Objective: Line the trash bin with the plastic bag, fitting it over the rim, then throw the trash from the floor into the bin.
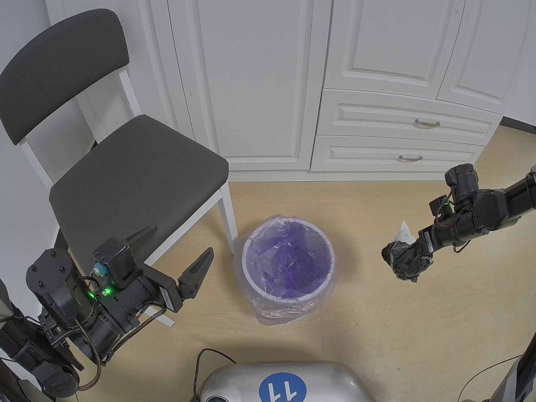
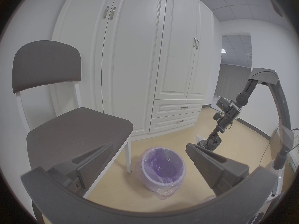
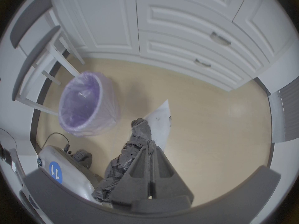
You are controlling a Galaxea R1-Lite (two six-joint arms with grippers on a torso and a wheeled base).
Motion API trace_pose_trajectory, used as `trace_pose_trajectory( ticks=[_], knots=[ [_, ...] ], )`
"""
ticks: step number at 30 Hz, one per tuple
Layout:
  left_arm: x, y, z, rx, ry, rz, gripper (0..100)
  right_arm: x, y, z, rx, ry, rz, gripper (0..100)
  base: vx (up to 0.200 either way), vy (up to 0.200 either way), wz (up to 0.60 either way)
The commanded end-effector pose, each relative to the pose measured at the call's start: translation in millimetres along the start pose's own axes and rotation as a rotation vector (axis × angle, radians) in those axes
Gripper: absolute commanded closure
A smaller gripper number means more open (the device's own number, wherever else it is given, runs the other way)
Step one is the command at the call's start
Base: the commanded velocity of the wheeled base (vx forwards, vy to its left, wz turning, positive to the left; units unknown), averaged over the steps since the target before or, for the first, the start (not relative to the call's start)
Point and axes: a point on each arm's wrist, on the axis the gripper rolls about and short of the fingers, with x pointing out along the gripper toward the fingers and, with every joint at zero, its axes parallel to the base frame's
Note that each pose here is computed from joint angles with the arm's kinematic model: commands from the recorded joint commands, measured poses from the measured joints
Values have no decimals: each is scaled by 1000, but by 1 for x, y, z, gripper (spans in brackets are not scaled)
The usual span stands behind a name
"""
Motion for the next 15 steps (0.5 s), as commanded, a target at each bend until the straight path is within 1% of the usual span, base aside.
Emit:
trace_pose_trajectory(
  ticks=[1,2,3,5,7,8,11,12,13,15],
  knots=[
    [0,0,1,-2,-3,1,0,-36,19,3,2,-118,28,100,0,0,0],
    [0,0,1,-2,-5,1,0,-39,24,4,18,-141,38,100,0,0,0],
    [0,0,1,-2,-5,1,0,-40,25,5,21,-144,40,100,0,0,0],
    [-1,0,2,-1,-8,1,0,-46,37,9,52,-200,73,100,0,0,0],
    [-1,0,2,0,-11,1,0,-46,43,9,57,-211,99,100,0,0,0],
    [-3,1,4,0,-20,1,0,-46,52,8,69,-231,147,100,0,0,0],
    [-3,1,6,-2,-29,3,0,-47,75,5,122,-292,259,100,0,0,0],
    [-3,1,6,-2,-29,3,0,-47,75,5,122,-292,259,100,0,0,0],
    [-4,1,8,-2,-38,3,0,-46,92,4,156,-335,315,100,0,0,0],
    [-5,1,9,1,-42,5,0,-46,103,2,175,-375,359,100,0,0,0]
  ],
)
